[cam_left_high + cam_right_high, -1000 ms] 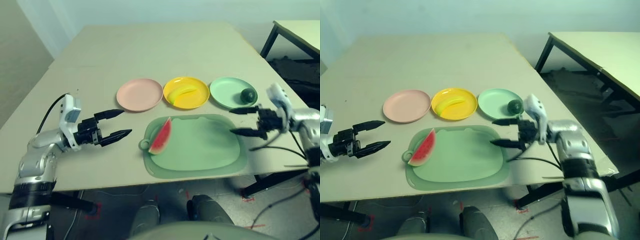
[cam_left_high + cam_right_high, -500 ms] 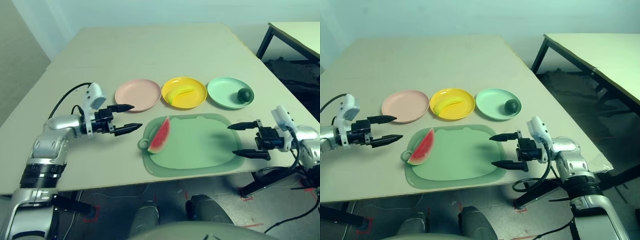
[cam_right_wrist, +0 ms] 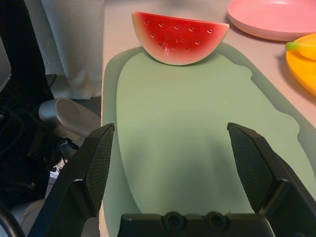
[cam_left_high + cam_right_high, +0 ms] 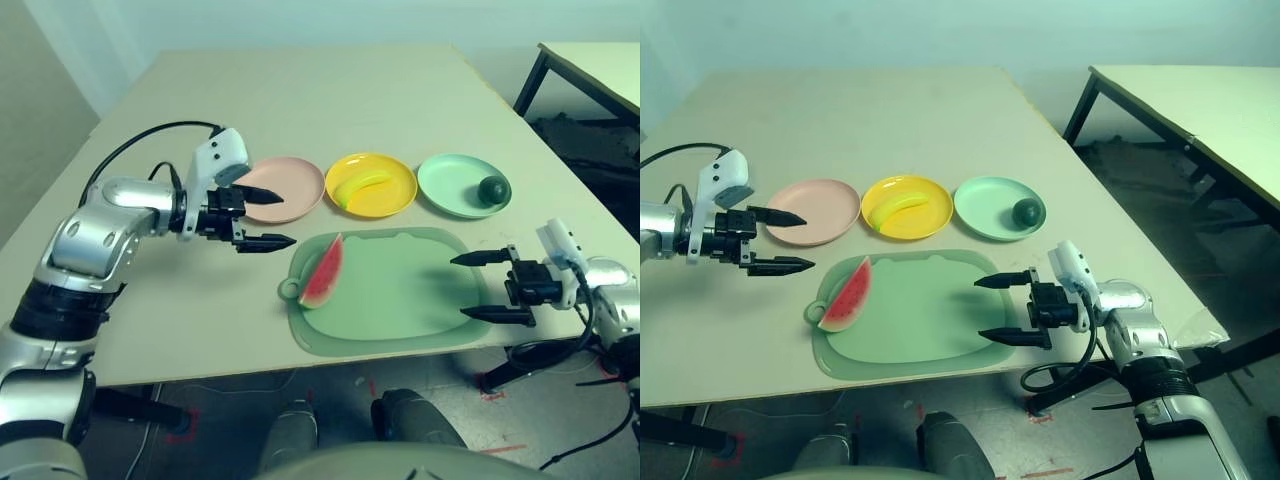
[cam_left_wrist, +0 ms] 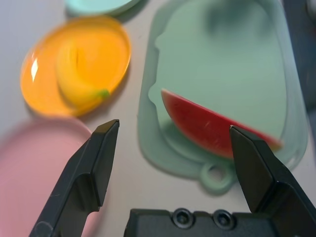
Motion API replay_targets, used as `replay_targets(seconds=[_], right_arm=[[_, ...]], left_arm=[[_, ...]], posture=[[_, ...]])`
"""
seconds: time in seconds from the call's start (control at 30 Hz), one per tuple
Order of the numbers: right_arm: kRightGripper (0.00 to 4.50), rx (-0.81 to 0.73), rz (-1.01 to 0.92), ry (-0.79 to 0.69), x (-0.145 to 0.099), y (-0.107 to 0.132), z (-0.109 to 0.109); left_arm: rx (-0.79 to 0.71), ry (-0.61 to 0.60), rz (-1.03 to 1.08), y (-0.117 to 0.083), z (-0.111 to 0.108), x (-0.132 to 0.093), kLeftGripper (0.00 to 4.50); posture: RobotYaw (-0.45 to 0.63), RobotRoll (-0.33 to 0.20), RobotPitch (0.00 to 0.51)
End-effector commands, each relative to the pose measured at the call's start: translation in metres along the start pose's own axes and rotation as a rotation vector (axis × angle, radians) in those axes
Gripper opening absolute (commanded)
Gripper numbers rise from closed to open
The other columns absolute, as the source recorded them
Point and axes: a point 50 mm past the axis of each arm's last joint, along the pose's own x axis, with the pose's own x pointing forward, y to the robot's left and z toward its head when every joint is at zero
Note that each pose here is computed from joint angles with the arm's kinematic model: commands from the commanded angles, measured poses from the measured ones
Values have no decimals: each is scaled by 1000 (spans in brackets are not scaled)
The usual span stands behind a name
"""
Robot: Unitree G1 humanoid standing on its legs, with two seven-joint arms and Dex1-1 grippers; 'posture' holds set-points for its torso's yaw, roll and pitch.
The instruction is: Place the fruits into color-matched plates.
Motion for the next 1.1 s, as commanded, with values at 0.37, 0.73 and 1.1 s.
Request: replay_targets(seconds=[0.37,0.73,1.1], right_arm=[[4469,1,-31,-7,4,11,-9],[4469,-10,-52,-9,12,18,-8],[4469,-12,-50,-13,14,15,-3]], left_arm=[[692,1,-481,-16,8,41,4500],[816,92,-653,-8,-2,47,4500],[842,81,-696,-12,-14,64,4500]], posture=[[-277,0,0],[-315,0,0],[-309,0,0]])
